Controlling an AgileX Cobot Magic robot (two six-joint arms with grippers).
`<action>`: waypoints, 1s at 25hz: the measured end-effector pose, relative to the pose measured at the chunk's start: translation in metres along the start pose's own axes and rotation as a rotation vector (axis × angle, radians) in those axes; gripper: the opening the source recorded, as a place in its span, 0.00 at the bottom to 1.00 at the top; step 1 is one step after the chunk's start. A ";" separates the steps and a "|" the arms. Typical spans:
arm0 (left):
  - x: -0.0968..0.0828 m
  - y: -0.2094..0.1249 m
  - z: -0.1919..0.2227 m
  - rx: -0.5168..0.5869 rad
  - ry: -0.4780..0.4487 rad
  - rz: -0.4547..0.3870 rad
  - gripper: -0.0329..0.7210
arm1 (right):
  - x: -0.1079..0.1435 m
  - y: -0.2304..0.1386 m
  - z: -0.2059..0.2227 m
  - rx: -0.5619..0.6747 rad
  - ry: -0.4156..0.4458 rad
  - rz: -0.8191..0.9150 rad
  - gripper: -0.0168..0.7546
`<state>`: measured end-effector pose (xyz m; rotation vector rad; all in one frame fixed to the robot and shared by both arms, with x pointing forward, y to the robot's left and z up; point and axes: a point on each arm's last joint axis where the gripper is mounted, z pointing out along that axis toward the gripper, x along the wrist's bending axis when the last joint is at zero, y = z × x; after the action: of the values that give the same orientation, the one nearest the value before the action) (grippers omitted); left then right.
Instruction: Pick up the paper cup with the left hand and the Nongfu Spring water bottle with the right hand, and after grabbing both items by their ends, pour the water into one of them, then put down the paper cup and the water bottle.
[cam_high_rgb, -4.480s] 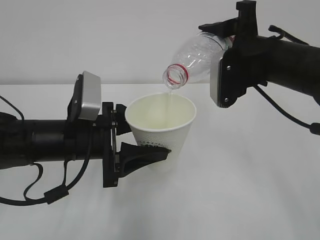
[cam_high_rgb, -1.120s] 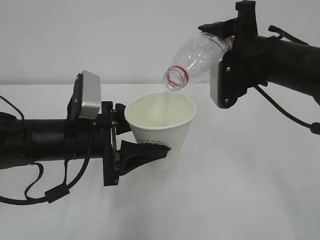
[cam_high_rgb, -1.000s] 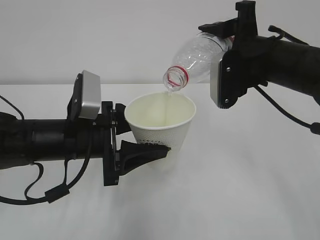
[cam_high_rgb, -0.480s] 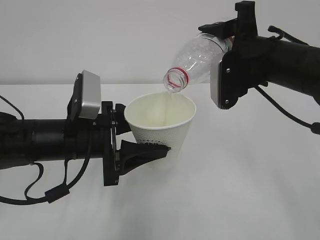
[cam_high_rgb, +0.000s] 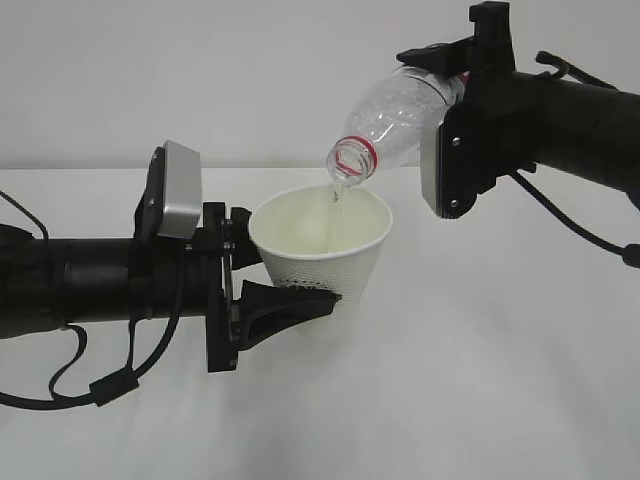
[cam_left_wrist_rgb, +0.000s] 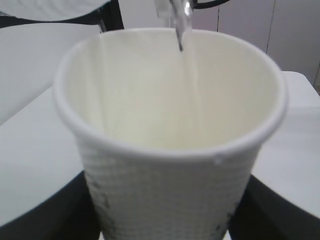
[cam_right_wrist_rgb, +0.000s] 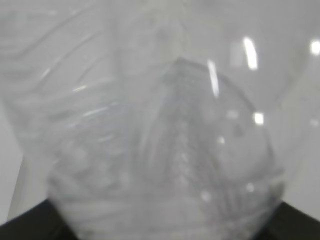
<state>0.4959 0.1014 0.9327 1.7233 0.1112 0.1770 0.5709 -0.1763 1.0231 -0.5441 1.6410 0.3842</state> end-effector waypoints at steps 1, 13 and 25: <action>0.000 0.000 0.000 0.000 0.000 0.000 0.70 | 0.000 0.000 0.000 0.000 0.000 0.000 0.62; 0.000 0.000 0.000 0.000 0.000 0.002 0.70 | -0.001 0.000 0.000 0.000 -0.002 -0.001 0.62; 0.000 0.000 0.000 0.000 0.000 0.002 0.69 | -0.001 0.000 0.000 0.001 -0.003 0.001 0.62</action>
<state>0.4959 0.1014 0.9327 1.7235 0.1099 0.1782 0.5713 -0.1763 1.0238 -0.5418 1.6390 0.3844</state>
